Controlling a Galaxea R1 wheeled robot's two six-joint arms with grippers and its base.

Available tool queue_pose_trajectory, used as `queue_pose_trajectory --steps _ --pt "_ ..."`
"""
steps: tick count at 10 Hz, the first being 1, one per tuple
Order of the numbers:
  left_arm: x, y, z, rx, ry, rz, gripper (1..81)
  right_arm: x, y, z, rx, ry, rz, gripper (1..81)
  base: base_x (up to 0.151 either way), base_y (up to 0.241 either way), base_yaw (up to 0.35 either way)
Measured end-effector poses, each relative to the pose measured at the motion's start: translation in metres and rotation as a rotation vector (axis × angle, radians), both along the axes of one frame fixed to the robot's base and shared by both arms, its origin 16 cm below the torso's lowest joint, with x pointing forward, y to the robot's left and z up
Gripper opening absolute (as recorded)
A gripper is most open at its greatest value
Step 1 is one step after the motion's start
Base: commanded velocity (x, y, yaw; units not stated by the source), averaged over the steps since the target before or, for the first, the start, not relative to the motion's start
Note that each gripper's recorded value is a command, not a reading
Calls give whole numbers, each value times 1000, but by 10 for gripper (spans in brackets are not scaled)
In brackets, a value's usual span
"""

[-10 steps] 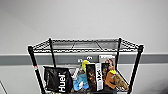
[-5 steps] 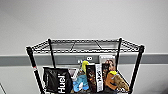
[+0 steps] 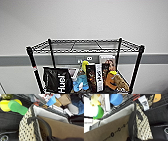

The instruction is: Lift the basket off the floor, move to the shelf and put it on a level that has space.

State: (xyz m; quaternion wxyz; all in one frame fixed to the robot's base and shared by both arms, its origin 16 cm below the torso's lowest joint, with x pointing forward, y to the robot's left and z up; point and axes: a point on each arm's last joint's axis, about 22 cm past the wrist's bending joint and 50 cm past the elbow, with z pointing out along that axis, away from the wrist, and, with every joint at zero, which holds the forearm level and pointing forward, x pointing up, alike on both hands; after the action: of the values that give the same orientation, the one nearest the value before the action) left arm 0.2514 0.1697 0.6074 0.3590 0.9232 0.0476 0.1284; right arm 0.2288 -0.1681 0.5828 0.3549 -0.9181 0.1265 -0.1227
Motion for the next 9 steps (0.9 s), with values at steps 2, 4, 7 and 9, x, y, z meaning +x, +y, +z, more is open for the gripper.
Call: queue_pose_trajectory --steps 2,4,7,9 --pt "-5 -3 21 -39 -19 -14 10 -6 2 20 37 -11 16 10 0 0 0" --pt "-9 -6 44 -77 -37 -25 10 -9 3 37 66 -27 24 10 0 0 0" --pt "-14 0 73 -116 -64 -20 10 0 -2 68 98 -68 29 10 0 0 0" --pt "-16 6 94 -140 -86 -10 10 6 0 88 123 -94 40 10 0 0 0"
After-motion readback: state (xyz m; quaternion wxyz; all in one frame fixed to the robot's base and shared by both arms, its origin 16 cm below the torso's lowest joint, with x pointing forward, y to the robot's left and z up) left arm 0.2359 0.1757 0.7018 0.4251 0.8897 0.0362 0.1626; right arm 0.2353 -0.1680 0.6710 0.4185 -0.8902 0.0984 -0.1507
